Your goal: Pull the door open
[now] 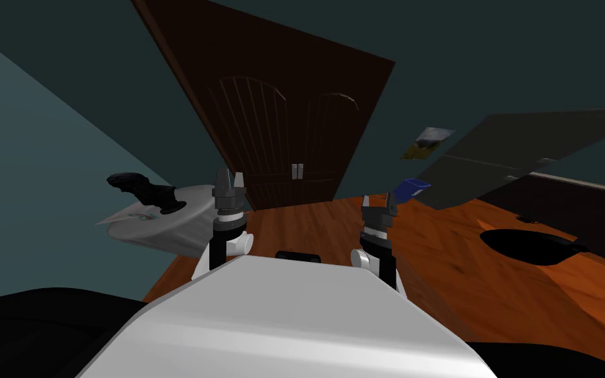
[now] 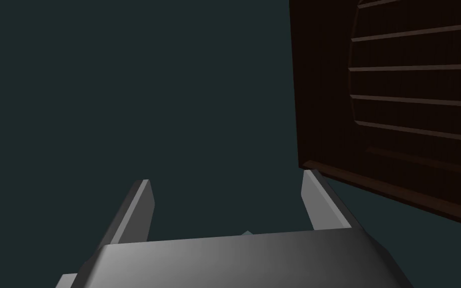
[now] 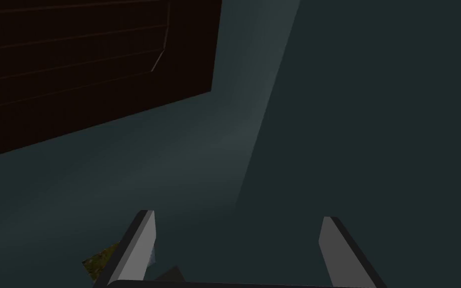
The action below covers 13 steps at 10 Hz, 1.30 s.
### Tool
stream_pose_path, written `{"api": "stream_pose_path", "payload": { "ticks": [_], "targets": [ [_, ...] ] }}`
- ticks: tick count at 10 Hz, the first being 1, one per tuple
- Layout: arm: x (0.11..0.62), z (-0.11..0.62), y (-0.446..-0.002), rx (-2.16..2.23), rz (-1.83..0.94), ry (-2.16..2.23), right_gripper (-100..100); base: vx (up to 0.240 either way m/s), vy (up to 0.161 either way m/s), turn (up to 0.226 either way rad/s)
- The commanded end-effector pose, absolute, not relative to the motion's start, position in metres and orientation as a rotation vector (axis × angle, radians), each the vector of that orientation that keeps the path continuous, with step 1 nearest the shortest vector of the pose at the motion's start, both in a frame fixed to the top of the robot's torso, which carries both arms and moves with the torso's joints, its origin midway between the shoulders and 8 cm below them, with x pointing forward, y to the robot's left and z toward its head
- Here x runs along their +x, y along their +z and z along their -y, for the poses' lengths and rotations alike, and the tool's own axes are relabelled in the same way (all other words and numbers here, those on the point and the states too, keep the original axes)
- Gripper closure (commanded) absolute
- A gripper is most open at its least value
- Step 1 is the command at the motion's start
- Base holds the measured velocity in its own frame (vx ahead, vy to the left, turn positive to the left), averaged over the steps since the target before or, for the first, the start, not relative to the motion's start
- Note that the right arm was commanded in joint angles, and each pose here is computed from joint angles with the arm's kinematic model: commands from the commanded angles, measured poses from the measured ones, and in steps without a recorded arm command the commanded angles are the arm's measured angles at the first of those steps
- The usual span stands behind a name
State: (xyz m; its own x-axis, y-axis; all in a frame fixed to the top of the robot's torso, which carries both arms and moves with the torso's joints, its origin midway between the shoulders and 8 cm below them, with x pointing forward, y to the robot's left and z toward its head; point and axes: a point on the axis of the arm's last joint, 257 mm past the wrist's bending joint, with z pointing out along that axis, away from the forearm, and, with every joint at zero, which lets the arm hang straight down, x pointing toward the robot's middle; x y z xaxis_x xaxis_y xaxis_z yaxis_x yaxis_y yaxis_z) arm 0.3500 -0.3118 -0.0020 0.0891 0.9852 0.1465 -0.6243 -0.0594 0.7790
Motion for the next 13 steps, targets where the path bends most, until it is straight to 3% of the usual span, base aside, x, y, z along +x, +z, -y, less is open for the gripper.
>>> {"api": "stream_pose_path", "payload": {
  "ticks": [1,13],
  "targets": [
    [0.358,0.31,-0.011,0.85,-0.579,1.436,-100,0.1,0.023,0.041],
    [0.425,0.292,-0.096,0.969,-0.756,1.438,-100,0.128,0.033,0.05]
  ]
}}
